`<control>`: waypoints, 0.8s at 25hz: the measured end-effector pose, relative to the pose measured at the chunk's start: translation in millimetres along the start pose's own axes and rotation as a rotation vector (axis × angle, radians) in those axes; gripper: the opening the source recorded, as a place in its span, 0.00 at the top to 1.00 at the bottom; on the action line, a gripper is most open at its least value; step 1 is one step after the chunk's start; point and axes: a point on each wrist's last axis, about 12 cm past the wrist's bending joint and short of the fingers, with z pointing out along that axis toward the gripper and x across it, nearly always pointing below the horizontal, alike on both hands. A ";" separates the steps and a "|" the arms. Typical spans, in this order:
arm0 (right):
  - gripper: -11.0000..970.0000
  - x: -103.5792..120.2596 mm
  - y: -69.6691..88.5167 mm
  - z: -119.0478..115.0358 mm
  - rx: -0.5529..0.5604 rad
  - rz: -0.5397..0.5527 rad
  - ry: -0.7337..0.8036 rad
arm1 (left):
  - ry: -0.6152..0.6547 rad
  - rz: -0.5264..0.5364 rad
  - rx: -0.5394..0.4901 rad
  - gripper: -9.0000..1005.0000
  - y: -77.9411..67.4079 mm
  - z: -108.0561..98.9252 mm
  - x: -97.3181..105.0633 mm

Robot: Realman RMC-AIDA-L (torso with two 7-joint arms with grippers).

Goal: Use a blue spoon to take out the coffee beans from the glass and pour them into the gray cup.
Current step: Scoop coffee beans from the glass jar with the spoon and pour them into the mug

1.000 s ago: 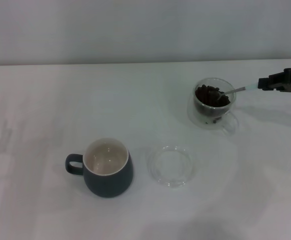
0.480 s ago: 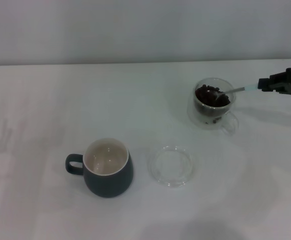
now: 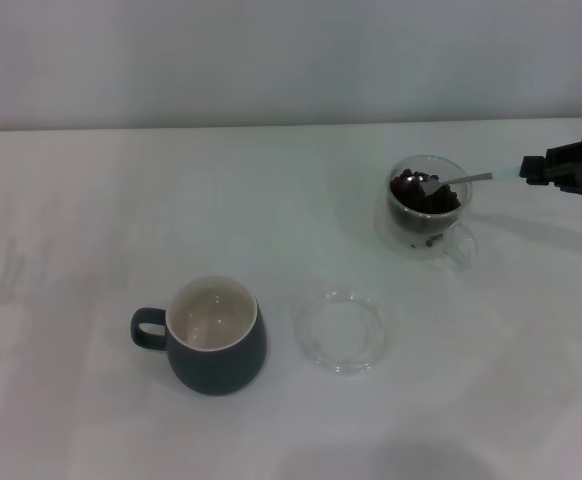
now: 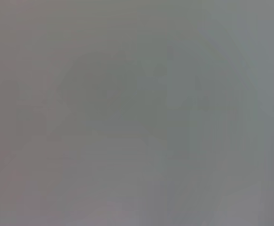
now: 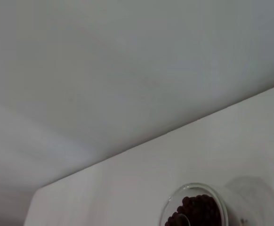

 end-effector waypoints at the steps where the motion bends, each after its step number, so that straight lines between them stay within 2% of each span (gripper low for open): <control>1: 0.84 0.4 -0.5 0.1 -0.003 0.006 0.000 | 0.000 0.000 0.000 0.20 -0.1 0.2 -0.1; 20: 0.84 9.7 -11.2 -1.2 -0.018 0.081 -0.021 | 0.000 0.000 0.000 0.20 -0.1 0.0 0.0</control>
